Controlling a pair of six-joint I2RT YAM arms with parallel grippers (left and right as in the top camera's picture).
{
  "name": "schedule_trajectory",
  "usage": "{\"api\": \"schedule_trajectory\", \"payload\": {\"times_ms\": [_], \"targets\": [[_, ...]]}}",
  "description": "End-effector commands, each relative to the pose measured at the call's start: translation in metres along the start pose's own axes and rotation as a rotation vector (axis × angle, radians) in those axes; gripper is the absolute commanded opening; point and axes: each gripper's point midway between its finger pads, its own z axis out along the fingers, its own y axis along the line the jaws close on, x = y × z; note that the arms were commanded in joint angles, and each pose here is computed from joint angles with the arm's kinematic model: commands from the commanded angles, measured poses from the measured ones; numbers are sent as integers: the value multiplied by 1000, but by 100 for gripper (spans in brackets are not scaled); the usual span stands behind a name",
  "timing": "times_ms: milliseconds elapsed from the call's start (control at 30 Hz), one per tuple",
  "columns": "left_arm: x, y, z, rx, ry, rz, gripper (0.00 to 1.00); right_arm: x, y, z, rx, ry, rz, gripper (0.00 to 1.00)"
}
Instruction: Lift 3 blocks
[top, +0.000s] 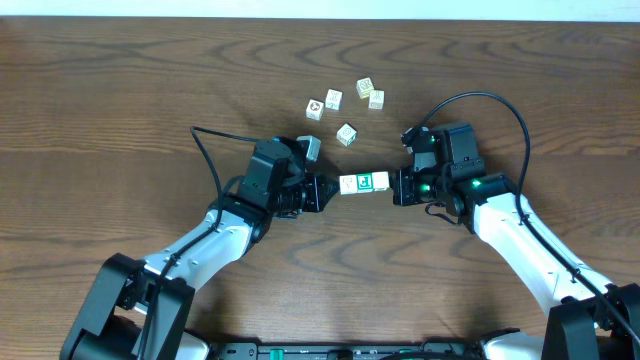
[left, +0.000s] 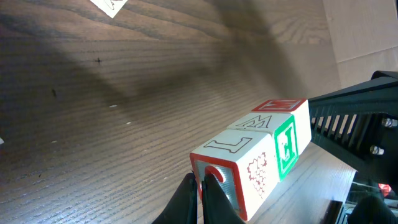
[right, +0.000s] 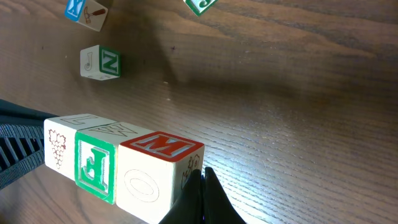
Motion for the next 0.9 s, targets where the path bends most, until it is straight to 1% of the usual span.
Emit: {"api": "schedule_trajectory", "payload": {"times_ms": [0, 300, 867], "targets": [[-13, -51, -4, 155, 3, 86, 7, -4, 56, -11, -244, 17, -64, 1], [-14, -52, -4, 156, 1, 87, 7, -11, 60, -15, -246, 7, -69, 1], [-22, -59, -5, 167, -14, 100, 7, -9, 58, -15, -239, 17, -71, 1]]}}
